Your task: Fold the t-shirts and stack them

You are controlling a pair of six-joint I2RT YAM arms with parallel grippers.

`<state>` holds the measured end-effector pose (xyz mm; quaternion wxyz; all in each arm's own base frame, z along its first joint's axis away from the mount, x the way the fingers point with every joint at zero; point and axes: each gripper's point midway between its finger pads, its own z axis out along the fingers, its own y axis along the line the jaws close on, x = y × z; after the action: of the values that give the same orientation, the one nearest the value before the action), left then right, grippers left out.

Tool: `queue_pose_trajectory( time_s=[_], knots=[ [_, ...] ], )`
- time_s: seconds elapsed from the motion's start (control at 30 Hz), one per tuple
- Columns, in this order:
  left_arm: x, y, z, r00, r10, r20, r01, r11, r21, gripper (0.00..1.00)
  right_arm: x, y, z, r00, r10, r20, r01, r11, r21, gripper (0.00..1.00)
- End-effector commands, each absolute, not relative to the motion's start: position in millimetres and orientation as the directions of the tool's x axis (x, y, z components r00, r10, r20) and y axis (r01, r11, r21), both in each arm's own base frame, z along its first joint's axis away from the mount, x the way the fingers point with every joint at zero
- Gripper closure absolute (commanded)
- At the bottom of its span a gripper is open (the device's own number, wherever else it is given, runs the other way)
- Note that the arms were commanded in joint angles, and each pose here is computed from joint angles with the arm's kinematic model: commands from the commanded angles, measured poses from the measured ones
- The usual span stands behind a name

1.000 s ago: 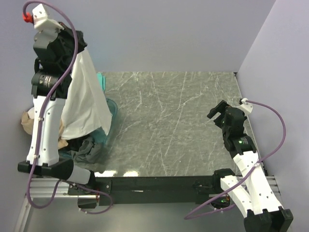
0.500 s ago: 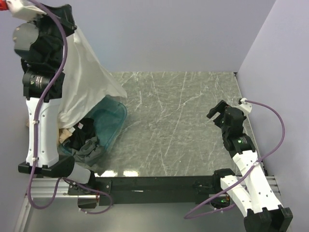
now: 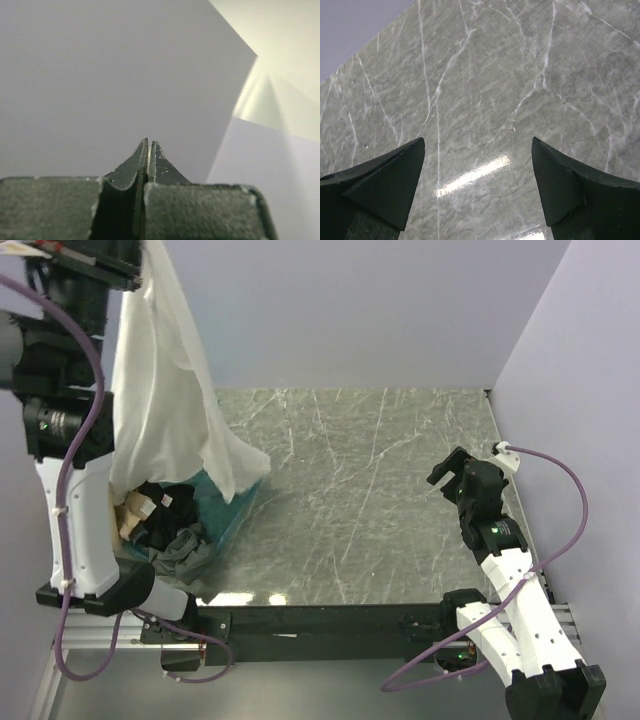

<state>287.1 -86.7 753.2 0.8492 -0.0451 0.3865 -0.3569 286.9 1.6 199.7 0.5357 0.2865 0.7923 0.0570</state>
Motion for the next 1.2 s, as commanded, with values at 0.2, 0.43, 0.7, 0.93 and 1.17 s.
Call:
queue_pose_trajectory(
  time_s=[0.2,0.43,0.7,0.93,1.17],
  knots=[
    [307,-203,735,0.326,-0.635,-0.700,0.718,0.648,-0.253,0.99,291,-2,207,-0.218,0.503,-0.836,0.383,0.832,0.400,0.07],
    [302,-270,723,0.222,-0.669,-0.709,0.823,0.519,-0.232,0.99,291,-3,204,-0.222,0.503,-0.835,0.392,0.830,0.396,0.07],
    [302,-343,703,0.102,-0.695,-0.712,0.905,0.362,-0.223,0.99,291,-3,202,-0.221,0.507,-0.833,0.394,0.828,0.400,0.07],
    [243,-338,726,0.085,-0.728,-0.681,0.967,0.225,-0.120,0.99,289,-5,205,-0.212,0.508,-0.835,0.399,0.825,0.401,0.07],
    [211,-323,757,0.052,-0.806,-0.589,0.992,0.108,-0.060,0.99,289,0,202,-0.216,0.514,-0.830,0.372,0.830,0.416,0.07]
  ],
)
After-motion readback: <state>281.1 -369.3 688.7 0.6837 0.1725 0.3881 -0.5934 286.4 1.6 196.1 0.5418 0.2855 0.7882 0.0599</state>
